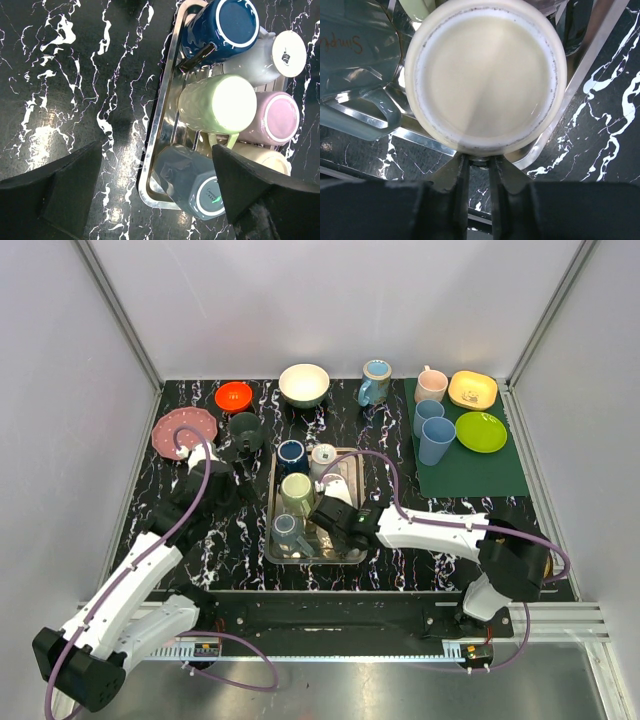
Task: Turn the mug right side up
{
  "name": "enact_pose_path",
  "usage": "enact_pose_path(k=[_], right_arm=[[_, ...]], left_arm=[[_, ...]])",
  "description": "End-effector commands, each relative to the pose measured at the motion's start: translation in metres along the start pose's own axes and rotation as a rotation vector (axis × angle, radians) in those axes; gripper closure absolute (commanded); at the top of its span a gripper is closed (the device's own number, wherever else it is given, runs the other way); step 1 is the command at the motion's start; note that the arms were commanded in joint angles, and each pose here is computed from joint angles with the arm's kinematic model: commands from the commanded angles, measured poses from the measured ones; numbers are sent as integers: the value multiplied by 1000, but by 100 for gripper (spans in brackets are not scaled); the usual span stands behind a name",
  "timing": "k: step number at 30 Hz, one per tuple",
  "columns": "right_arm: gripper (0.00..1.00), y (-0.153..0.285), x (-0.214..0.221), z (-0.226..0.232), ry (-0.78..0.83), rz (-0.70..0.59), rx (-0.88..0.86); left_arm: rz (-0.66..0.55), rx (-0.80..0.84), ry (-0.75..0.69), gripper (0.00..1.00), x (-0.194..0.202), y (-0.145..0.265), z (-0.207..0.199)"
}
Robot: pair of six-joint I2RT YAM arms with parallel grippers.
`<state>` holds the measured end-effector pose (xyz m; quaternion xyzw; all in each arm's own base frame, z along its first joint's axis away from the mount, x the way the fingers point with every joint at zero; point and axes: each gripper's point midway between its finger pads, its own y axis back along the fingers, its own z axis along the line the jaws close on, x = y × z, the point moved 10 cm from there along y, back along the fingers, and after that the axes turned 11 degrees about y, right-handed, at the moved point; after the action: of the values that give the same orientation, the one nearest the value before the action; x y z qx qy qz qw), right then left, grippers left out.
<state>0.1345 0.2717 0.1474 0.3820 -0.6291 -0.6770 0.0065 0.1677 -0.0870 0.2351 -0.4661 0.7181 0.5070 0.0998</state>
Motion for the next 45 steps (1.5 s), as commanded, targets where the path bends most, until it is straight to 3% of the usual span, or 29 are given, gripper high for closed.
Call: enact_pose_path(k=[1,2,4,8,15,17,20,21,22,23,24,25,27,34,39,45], right_arm=[[83,-7,-5,-1,6,-24,-2],[92,-7,-5,-1,6,-21,-7],[100,-5,-5,-1,8,-25,-23],[100,22,-9,0,0,-86,-89],[100,147,-35,-26,-129,-450,-267],[100,165,-42,-37,-188,-512,-302],[100,186,-53,-59,-311,-657,-429],[100,194,-56,-65,-354,-783,-517],[100,198,-58,-69,-402,-840,-594],[100,205,-57,-70,-396,-883,-706],[100,214,-64,-81,-419,-1027,-768],[100,220,-67,-82,-451,-1052,-833],[100,227,-78,-83,-413,-1102,-942],[100,223,-102,-71,-402,-1127,-1208],[100,216,-114,-66,-388,-1092,-1242],[100,209,-118,-65,-372,-1066,-1215]], left_arm=[[-23,69,18,7,-4,3,-7],[-23,70,20,8,-4,3,-7],[-23,70,20,8,-3,3,-6],[-37,82,23,9,-7,8,-7],[-128,178,62,10,-26,39,-15],[-162,266,90,9,-33,53,-20],[-172,487,123,7,-34,72,-31],[-165,569,130,7,-33,77,-34],[-166,768,138,7,-35,97,-44],[-142,842,136,6,-29,96,-45],[-126,929,139,6,-26,102,-48],[-115,1098,151,6,-28,119,-55],[-41,1220,141,6,-21,124,-58],[149,1478,171,8,-20,124,-84],[228,1521,171,14,-19,112,-98],[268,1520,165,30,-20,104,-111]])
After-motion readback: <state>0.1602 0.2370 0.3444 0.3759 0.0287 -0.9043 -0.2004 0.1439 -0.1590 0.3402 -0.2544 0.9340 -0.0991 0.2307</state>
